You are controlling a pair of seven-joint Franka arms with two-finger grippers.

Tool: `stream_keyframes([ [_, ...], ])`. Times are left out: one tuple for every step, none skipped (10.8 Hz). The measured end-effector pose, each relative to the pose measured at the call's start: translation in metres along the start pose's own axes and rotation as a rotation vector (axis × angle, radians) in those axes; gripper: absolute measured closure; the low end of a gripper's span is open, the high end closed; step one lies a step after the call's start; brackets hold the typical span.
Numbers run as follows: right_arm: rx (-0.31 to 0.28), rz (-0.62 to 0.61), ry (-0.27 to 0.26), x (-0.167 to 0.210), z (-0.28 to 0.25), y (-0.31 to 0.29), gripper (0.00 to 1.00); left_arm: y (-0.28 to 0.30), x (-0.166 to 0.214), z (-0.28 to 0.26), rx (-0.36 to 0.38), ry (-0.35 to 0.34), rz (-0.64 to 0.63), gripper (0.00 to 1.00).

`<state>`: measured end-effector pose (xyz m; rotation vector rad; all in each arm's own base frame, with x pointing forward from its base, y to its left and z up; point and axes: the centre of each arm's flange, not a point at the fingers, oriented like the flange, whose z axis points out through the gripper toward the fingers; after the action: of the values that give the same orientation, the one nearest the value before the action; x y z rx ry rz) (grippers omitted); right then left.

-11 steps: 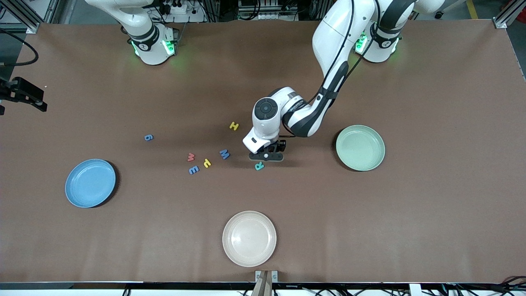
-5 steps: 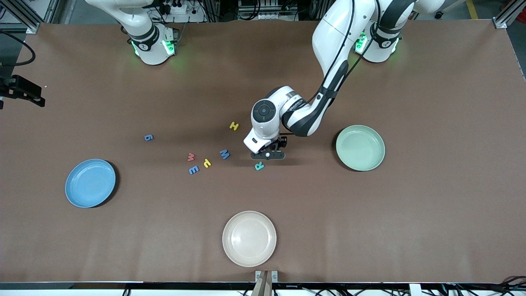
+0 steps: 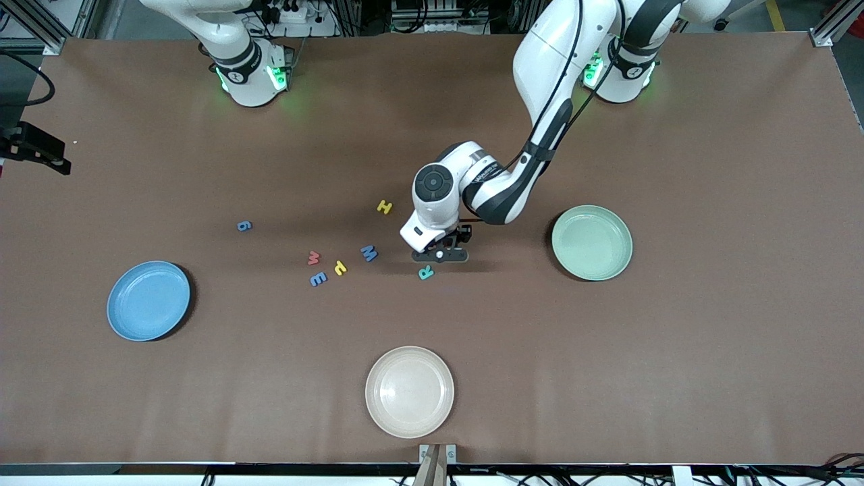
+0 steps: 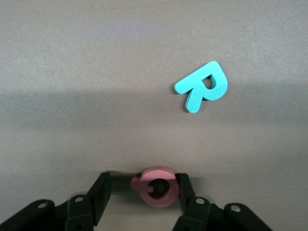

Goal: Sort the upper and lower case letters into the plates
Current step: 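Close the left gripper on the pink letter and lift it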

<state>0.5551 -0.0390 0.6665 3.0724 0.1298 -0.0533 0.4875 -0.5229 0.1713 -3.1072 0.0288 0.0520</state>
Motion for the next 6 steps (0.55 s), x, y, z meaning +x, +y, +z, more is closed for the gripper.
stream_keyframes([
  [-0.002, 0.001, 0.014, -0.0014, -0.0067, 0.0005, 0.00, -0.0002, 0.0003, -0.0001, 0.000, 0.000, 0.000, 0.37],
  [-0.002, 0.002, 0.021, -0.0021, -0.0099, 0.0005, 0.00, 0.0003, 0.0007, -0.0012, -0.002, 0.002, 0.000, 0.39],
  [-0.002, 0.001, 0.022, -0.0020, -0.0103, 0.0000, 0.00, 0.0001, 0.0012, -0.0015, -0.001, 0.002, -0.001, 0.44],
  [-0.002, 0.000, 0.021, -0.0019, -0.0103, -0.0005, 0.00, 0.0000, 0.0017, -0.0020, -0.002, 0.002, -0.002, 0.47],
  [-0.002, 0.001, 0.021, -0.0020, -0.0103, 0.0000, 0.00, -0.0001, 0.0021, -0.0023, -0.002, 0.003, -0.002, 0.50],
  [-0.002, 0.002, 0.021, -0.0021, -0.0102, 0.0005, 0.00, -0.0004, 0.0030, -0.0029, -0.002, 0.004, -0.003, 0.55],
])
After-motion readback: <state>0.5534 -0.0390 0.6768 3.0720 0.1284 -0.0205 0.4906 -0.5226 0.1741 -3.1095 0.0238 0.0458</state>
